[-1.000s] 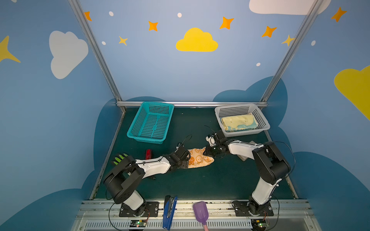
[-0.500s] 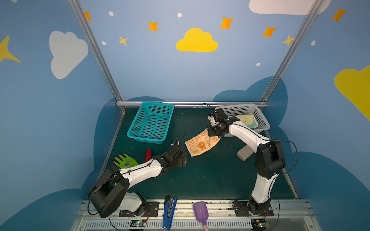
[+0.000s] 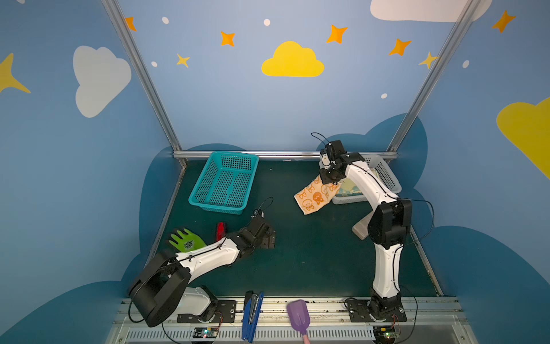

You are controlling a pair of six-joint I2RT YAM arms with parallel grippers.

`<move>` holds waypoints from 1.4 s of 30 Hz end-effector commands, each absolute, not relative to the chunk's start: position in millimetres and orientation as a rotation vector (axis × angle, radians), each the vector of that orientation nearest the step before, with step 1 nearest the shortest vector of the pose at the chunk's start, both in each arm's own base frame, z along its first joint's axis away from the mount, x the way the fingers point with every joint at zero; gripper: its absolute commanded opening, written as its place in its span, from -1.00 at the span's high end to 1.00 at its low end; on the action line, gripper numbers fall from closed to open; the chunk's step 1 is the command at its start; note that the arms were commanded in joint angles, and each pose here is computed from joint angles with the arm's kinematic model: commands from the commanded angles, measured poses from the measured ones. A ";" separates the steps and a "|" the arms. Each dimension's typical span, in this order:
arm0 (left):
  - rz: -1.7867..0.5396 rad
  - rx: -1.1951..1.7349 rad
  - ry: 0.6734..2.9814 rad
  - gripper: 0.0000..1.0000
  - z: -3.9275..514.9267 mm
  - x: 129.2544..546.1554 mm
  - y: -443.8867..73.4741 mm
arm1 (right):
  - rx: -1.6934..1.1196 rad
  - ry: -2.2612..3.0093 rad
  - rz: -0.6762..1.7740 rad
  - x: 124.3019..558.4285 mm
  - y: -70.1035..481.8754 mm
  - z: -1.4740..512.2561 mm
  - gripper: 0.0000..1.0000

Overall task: Fold and stack the towels
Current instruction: 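Carry the towel to the white basket with right gripper while left arm retracts, then lower the towel onto the yellow towel in the white basket and open the right gripper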

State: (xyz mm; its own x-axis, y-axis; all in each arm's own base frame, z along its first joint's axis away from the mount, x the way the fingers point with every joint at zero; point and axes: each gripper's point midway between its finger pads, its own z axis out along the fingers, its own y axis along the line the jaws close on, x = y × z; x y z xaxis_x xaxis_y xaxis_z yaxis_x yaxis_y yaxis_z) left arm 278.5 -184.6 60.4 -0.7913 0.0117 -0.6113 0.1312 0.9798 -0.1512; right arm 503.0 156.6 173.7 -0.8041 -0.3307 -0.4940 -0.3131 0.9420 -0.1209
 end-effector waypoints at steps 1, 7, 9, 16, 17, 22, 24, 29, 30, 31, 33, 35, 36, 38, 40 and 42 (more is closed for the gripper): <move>-0.207 0.100 2.476 -0.99 60.1 275.9 -175.5 | -0.490 2.544 -0.147 515.0 132.0 185.9 1.00; -0.200 0.091 2.461 -0.99 65.3 277.3 -171.4 | -0.412 2.503 -0.188 539.5 87.3 195.9 1.00; -0.192 0.086 2.454 -0.99 67.7 277.5 -168.9 | -0.387 2.496 -0.191 546.2 71.9 195.6 1.00; -0.174 0.057 2.413 -0.99 82.6 279.2 -160.2 | -0.282 2.490 -0.156 564.5 20.4 186.9 1.00; -0.173 0.054 2.411 -0.99 84.1 279.3 -159.1 | -0.271 2.488 -0.147 567.3 13.9 184.6 1.00; -0.162 0.035 2.402 -1.00 89.9 279.6 -154.7 | -0.243 2.475 -0.121 579.6 -11.7 173.1 1.00; -0.159 0.027 2.402 -0.99 91.5 279.7 -153.4 | -0.232 2.467 -0.134 584.9 -21.4 168.5 1.00; -0.148 0.017 2.408 -0.99 93.6 280.6 -152.8 | -0.204 2.446 -0.126 596.8 -39.2 157.5 1.00; -0.146 0.014 2.409 -0.99 93.4 280.9 -152.8 | -0.195 2.444 -0.125 598.7 -40.5 155.2 1.00; -0.145 0.013 2.410 -0.99 93.8 281.7 -152.9 | -0.191 2.440 -0.128 601.0 -42.7 153.3 1.00; -0.143 0.011 2.414 -0.99 93.0 282.2 -153.4 | -0.170 2.441 -0.129 603.3 -45.3 148.7 0.30; -0.139 0.010 2.416 -0.99 92.9 282.7 -153.8 | -0.128 2.443 -0.153 604.1 -50.4 147.2 -0.39; -0.137 0.009 2.416 -0.99 93.1 283.0 -153.5 | -0.117 2.441 -0.156 604.3 -52.7 147.8 -0.68; -0.126 0.005 2.409 -0.99 94.8 284.1 -151.8 | -0.086 2.428 -0.166 604.8 -56.0 152.0 -0.74; -0.119 0.006 2.398 -1.00 97.5 284.9 -150.4 | -0.081 2.412 -0.148 603.7 -52.7 159.1 -0.74; -0.107 0.001 2.388 -0.99 99.8 285.7 -147.3 | -0.089 2.388 -0.135 601.8 -47.5 166.7 -0.74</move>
State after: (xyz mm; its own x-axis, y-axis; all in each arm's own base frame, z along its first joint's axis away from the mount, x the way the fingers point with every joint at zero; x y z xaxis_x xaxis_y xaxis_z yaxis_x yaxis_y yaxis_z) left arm 281.1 -154.4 90.5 -0.7477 -0.0225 -0.6636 0.0564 0.9937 -0.0971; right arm 601.2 -50.4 142.0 -0.7720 -0.1226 -0.6237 -0.0463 0.9895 -0.1371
